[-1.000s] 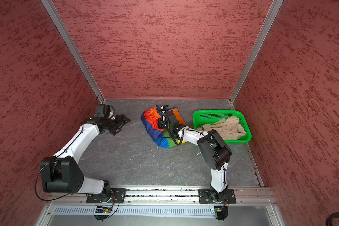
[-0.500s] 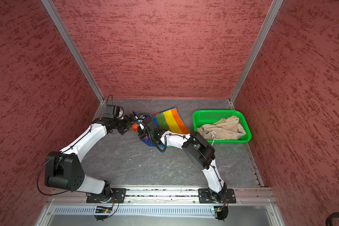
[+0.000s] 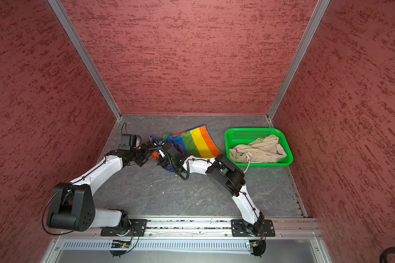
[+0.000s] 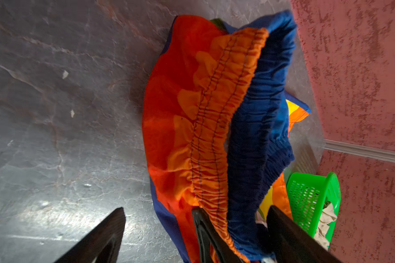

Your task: Fold and stack the shorts

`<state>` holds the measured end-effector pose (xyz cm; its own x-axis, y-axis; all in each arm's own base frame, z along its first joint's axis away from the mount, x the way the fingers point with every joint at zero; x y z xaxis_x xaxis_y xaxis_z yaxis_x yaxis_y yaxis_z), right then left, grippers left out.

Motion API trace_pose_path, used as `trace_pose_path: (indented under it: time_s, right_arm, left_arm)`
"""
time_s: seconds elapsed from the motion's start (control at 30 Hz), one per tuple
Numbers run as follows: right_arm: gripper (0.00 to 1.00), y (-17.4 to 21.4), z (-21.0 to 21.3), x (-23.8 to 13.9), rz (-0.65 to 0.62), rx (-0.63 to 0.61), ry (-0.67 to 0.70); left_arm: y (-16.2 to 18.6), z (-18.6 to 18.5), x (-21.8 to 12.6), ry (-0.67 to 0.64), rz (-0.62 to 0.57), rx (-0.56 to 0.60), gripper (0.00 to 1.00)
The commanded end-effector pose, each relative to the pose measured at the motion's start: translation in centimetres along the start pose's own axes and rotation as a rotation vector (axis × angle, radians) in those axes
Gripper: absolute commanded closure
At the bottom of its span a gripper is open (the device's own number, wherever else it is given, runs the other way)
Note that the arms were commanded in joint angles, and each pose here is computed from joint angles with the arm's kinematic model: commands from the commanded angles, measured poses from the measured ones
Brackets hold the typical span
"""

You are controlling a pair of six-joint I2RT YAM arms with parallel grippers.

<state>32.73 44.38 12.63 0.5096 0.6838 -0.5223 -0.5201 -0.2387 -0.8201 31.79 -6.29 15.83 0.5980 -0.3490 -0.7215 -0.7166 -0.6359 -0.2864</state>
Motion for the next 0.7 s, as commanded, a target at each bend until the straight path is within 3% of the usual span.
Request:
trace_pose_path:
  time_s: [0.0,0.27,0.4,0.67]
  right_arm:
    - [0.83,-0.8,1.1,-0.3,-0.035,0.004,-0.03]
    - [0.85,-1.4,1.8,-1.6,-0.109,0.03,-0.102]
    - [0.86,-2.1,2.1,-3.4,-0.189,0.002,-0.137]
    - [0.87,-1.8,3.4,-3.9,-0.2,-0.164,-0.083]
  left_arm:
    - [-1.1,-1.4,-0.6,0.157,-0.106,-0.037,0.01]
    - [-1.6,-1.1,-1.1,0.234,-0.156,-0.06,0.0]
    - [-2.1,-1.5,-0.2,0.206,-0.097,-0.058,0.0]
    - [-2.2,-1.6,2.1,0.109,0.043,-0.043,0.0]
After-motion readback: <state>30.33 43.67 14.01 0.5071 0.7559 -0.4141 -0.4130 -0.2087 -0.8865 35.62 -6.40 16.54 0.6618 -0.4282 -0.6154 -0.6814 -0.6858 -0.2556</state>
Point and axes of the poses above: each gripper's point midway between its finger pads, its own x axis out along the fingers, its own z axis along the line the jaws close on, y = z × x, the point moved 6 cm from there along -x, back along the fingers, and after that the axes turned 7 degrees about x, right-handed, at the moved point
